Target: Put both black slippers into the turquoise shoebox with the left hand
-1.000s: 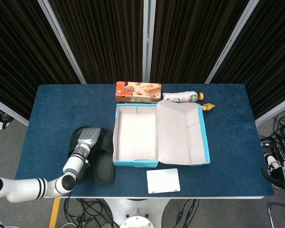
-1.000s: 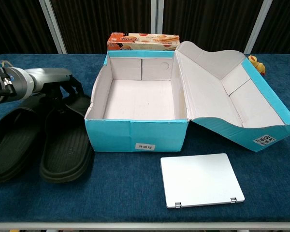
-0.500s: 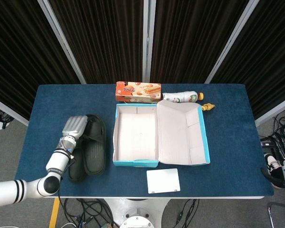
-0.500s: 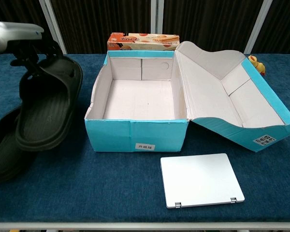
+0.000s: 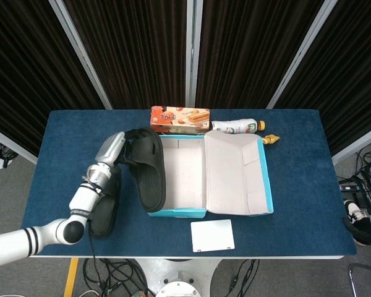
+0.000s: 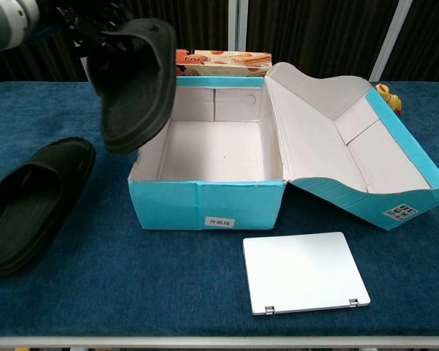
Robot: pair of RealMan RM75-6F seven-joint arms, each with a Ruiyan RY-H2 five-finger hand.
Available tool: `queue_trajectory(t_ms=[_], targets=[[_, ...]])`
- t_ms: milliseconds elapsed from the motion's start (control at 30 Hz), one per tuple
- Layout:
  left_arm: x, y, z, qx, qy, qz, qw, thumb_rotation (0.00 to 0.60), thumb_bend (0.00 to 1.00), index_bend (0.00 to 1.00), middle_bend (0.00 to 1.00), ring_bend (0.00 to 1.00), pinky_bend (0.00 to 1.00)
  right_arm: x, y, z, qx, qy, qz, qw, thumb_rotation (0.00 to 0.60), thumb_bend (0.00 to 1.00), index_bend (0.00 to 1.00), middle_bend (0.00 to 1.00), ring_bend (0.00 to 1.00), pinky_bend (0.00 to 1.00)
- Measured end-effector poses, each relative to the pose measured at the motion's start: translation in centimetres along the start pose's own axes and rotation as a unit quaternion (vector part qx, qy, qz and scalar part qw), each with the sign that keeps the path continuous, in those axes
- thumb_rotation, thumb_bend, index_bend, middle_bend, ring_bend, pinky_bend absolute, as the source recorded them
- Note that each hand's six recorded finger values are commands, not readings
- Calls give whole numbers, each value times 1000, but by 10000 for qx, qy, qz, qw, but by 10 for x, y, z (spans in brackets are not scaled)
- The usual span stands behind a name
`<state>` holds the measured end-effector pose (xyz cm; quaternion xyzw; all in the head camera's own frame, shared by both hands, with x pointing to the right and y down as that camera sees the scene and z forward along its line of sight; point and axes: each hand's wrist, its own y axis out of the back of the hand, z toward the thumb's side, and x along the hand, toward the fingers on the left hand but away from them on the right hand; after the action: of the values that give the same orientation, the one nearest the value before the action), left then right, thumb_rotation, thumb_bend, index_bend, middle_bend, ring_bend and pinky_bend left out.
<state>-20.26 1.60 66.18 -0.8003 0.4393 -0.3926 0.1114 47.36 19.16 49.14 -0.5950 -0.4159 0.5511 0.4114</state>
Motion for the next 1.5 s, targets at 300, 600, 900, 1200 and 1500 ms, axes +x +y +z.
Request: queue_trajectory(t_ms=[300,600,900,1200,1500], targets=[[44,-46,25,-682,-426,-304,9963,600,25,484,486,643,685,-2,3,0,77,-72,32,9999,600,119,0,0,0,0],[74,-75,19,-682,-563,-218,9958,600,0,477,486,627,643,-3,5,-1,142,-199,53,9997,600,118,0,0,0,0],[83,-104,7,-875,-730,-106,9934,600,0,477,488,625,635,-4,6,2,185,-258,70,9995,600,118,0,0,0,0],[82,-131,-2,-949,-805,-73,9922,600,0,479,489,615,629,-2,7,3,206,-310,70,9993,600,118,0,0,0,0],[80,-151,-9,-870,-737,-163,9933,600,0,480,488,610,627,-2,7,3,201,-323,76,9992,600,118,0,0,0,0]])
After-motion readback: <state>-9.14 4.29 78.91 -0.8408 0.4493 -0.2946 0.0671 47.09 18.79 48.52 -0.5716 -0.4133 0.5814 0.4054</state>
